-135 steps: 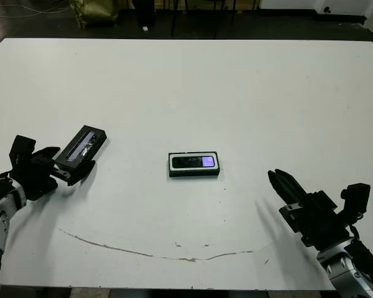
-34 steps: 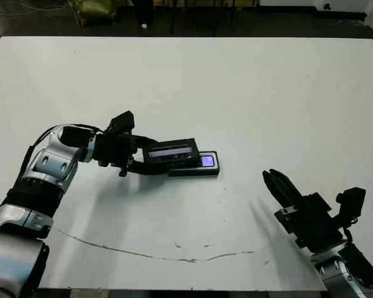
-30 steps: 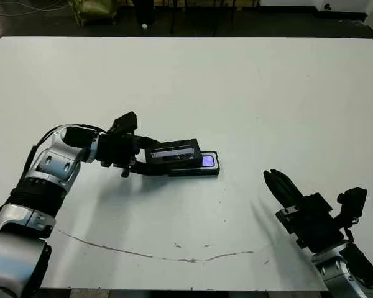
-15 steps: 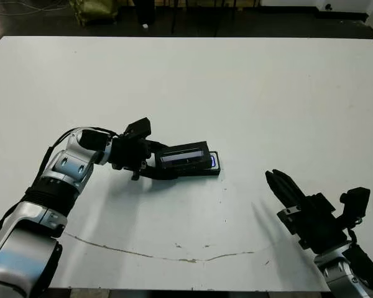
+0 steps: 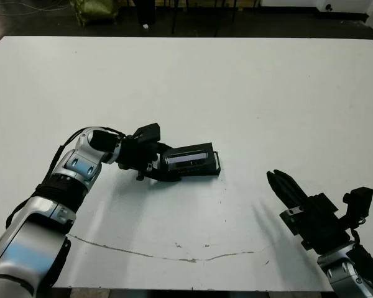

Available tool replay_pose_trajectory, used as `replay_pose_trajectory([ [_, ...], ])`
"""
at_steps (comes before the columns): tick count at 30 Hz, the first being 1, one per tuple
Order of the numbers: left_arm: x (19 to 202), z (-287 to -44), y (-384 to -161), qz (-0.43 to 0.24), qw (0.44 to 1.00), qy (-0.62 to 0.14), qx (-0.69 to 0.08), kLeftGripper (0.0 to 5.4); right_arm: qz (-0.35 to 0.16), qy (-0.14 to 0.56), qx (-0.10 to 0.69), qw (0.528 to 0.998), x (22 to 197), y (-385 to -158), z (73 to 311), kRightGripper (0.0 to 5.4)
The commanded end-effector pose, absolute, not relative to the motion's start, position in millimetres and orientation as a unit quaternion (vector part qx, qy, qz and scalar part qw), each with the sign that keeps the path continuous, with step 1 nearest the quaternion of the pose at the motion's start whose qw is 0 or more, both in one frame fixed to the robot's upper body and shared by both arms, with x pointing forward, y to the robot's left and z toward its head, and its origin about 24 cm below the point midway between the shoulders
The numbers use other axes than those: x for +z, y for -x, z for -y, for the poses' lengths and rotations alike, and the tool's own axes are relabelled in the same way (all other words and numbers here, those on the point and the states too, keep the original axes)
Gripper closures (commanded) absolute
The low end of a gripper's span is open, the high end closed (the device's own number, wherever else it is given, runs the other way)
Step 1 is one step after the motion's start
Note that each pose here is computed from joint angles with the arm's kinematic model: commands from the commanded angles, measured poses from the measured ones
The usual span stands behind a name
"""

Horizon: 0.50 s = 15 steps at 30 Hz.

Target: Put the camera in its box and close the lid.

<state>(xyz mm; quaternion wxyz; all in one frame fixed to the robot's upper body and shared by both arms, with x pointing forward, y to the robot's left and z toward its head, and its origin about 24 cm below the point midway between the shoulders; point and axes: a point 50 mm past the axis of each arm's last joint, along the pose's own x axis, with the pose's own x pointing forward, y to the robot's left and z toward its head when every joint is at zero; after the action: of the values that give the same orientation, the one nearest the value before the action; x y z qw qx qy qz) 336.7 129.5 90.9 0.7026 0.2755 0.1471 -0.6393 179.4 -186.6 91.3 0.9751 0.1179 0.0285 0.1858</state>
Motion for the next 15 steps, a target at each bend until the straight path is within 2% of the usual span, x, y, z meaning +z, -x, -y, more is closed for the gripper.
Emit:
replay_pose_trajectory([
  [1, 86.6, -133, -339, -0.171, 0.700, -0.292, -0.629, 2.98, -0.049, -0.112, 0.176, 0.977, 86.5, -177, 190, 5.40],
  [15, 100.4, -128, -349, -0.170, 0.677, -0.318, -0.641, 2.98, -0.050, -0.109, 0.181, 0.976, 84.4, -178, 190, 5.40],
])
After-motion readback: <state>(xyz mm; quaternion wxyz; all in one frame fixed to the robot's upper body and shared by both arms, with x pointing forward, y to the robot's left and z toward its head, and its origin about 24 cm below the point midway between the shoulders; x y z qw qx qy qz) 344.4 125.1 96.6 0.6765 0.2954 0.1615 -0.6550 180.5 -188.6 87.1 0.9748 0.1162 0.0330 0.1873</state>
